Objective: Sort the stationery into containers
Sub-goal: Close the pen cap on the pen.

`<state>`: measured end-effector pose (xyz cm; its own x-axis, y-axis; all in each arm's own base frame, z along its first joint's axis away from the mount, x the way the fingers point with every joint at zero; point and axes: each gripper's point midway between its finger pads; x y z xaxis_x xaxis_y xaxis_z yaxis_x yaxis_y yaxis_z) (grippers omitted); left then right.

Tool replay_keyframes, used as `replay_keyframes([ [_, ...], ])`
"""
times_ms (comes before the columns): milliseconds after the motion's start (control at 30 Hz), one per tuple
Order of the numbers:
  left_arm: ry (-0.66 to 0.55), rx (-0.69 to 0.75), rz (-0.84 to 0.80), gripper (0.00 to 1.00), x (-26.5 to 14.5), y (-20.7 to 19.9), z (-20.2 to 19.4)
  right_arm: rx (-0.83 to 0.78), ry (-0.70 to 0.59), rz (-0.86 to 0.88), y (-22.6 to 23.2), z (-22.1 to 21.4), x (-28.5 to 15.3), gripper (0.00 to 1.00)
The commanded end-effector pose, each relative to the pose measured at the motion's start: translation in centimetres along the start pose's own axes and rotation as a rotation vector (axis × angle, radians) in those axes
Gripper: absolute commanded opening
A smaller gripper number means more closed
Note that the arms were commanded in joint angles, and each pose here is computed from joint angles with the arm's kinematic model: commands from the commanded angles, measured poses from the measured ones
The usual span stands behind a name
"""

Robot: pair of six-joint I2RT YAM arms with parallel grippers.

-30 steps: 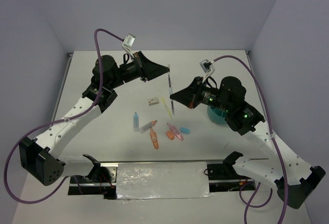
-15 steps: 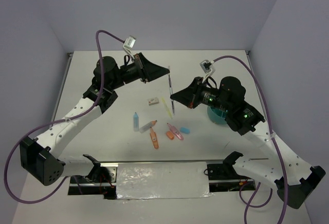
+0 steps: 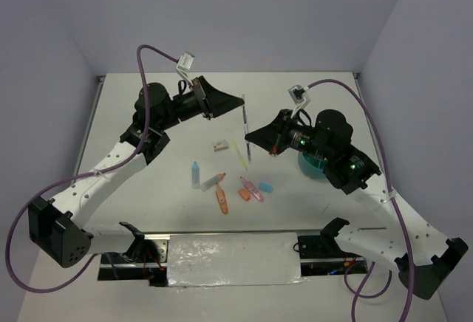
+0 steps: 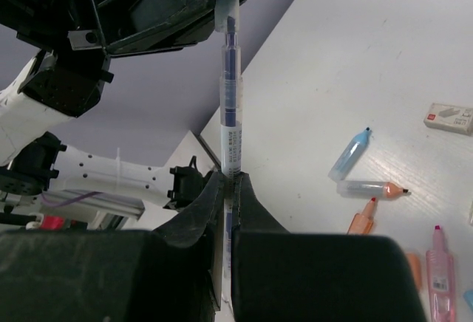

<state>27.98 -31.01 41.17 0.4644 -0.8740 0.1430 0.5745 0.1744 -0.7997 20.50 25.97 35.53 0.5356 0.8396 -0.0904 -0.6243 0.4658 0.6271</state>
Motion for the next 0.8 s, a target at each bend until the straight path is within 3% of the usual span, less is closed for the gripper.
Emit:
replay_keyframes([
  [0, -0.012, 0.023, -0.081, 0.0, -0.6, -2.9, -0.1, -0.044, -0.149, 0.053, 2.4, 4.5, 0.1, 0.0],
  [433, -0.014, 0.016, -0.078, 0.0, -1.1, -3.3, -0.5, -0.117, -0.251, 0.03, 3.0, 7.5, 0.0, 0.0],
  [767, 0.057, 0.018, -0.117, 0.0, -1.2, -3.4, -2.4, -0.222, -0.352, 0.059, 4.9, 11.8, -0.2, 0.0],
])
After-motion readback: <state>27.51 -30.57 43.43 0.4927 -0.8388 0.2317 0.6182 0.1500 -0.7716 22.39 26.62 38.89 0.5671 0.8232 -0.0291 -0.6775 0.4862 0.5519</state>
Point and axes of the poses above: each gripper's point midway between its finger pads, its own x axis out along the fingers, its own y axis along the line the jaws close on, z = x × y, and after that the axes turned 3 degrees about -x, right-handed
